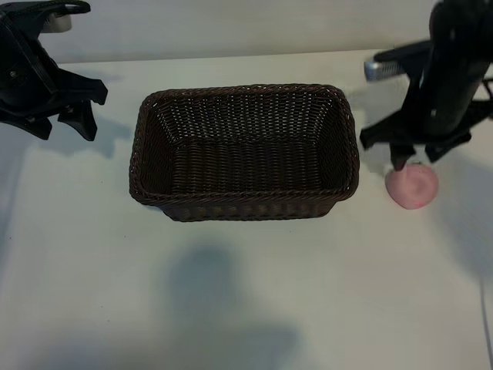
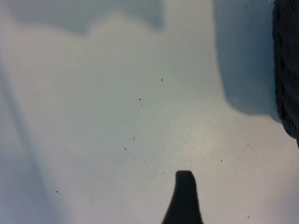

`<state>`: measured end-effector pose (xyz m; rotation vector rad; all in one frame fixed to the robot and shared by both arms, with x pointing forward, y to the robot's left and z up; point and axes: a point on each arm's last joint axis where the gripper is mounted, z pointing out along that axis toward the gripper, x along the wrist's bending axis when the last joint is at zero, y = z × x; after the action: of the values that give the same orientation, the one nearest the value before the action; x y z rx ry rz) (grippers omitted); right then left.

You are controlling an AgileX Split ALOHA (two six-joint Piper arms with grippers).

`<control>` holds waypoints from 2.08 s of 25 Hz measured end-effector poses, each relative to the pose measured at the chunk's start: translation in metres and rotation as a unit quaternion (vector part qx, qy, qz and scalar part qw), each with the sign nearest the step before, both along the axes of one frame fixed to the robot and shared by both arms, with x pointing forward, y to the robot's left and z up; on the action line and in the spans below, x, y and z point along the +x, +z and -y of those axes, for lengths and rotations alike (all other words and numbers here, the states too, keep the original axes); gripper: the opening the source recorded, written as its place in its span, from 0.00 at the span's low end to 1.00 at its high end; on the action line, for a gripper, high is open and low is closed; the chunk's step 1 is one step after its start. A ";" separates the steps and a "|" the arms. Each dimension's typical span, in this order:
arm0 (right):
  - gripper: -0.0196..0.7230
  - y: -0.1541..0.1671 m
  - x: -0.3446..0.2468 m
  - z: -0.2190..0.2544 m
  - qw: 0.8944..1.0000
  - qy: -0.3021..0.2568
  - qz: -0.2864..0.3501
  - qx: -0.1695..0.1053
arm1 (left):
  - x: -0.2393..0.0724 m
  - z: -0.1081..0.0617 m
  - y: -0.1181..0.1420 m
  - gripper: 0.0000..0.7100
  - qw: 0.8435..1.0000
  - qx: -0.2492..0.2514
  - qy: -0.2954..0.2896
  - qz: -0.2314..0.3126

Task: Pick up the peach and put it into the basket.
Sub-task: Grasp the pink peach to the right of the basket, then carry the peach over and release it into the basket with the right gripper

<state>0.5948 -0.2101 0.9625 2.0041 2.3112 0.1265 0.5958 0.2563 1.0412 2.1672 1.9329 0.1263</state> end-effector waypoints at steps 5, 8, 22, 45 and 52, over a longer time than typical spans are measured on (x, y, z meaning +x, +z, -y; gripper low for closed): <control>0.68 -0.024 -0.009 0.002 1.000 -0.002 0.016 0.006 | 0.000 0.000 0.000 0.84 1.000 0.000 0.000 0.003; 0.68 -0.035 -0.013 0.003 1.000 -0.005 0.029 0.010 | 0.000 0.000 0.000 0.84 1.000 0.000 0.000 0.003; 0.09 -0.044 -0.011 0.011 0.998 -0.026 0.041 -0.030 | 0.000 0.000 0.000 0.84 1.000 -0.001 0.002 0.003; 0.09 0.108 0.001 -0.027 0.992 0.019 0.110 0.061 | 0.000 0.000 0.000 0.84 1.000 -0.001 0.002 0.003; 0.09 0.111 -0.018 -0.083 0.985 0.086 0.119 0.095 | 0.000 0.000 0.000 0.84 1.000 0.000 0.000 0.003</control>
<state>0.5770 -0.1274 1.0740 1.7468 2.3876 0.5849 0.5963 0.2563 1.0413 2.1641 1.9303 0.1317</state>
